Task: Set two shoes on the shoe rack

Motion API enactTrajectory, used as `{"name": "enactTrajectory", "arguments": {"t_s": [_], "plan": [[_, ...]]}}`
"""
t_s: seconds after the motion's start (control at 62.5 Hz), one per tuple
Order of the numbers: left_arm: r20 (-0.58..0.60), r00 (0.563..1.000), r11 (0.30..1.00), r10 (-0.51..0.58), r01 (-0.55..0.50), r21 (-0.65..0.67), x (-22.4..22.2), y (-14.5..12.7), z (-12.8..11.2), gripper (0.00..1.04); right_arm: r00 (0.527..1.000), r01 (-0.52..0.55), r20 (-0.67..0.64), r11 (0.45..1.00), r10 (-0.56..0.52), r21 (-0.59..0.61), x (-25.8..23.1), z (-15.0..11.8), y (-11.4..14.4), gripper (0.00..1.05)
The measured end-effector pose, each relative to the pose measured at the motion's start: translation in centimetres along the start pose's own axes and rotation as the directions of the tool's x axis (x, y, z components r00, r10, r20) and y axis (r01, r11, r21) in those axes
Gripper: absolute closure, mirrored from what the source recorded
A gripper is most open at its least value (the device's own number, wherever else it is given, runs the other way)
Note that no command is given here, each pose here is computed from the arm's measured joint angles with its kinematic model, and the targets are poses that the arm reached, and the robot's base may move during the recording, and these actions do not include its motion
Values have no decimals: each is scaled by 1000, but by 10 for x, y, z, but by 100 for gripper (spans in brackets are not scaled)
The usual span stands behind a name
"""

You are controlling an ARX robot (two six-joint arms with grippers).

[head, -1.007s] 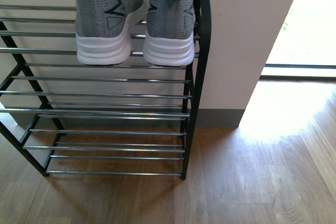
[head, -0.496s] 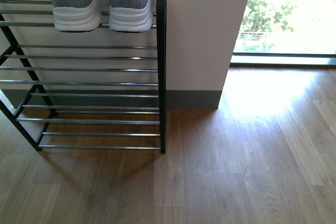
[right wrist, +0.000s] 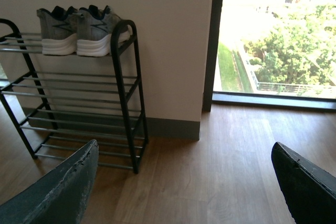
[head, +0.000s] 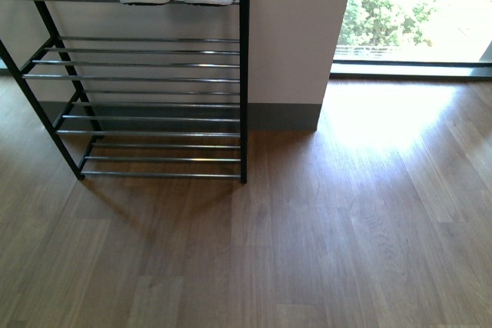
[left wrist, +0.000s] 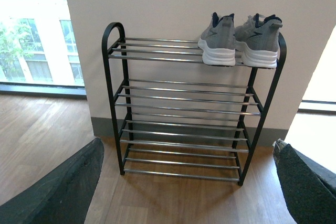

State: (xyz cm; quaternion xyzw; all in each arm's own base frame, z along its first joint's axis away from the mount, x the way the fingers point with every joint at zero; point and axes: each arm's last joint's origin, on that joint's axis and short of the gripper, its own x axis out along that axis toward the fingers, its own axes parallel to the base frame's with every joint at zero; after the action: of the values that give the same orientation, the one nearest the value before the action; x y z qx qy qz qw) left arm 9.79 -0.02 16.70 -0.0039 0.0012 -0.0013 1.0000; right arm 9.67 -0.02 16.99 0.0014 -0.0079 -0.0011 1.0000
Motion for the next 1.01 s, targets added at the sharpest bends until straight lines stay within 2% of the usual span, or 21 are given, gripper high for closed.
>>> {"name": "enactTrajectory", "arguments": {"t_s": [1.007], "plan": [[0,1000,1000,0,0,0,0,0,0,9,1000,2,0,1000,-2,0,0,0,0,9]]}}
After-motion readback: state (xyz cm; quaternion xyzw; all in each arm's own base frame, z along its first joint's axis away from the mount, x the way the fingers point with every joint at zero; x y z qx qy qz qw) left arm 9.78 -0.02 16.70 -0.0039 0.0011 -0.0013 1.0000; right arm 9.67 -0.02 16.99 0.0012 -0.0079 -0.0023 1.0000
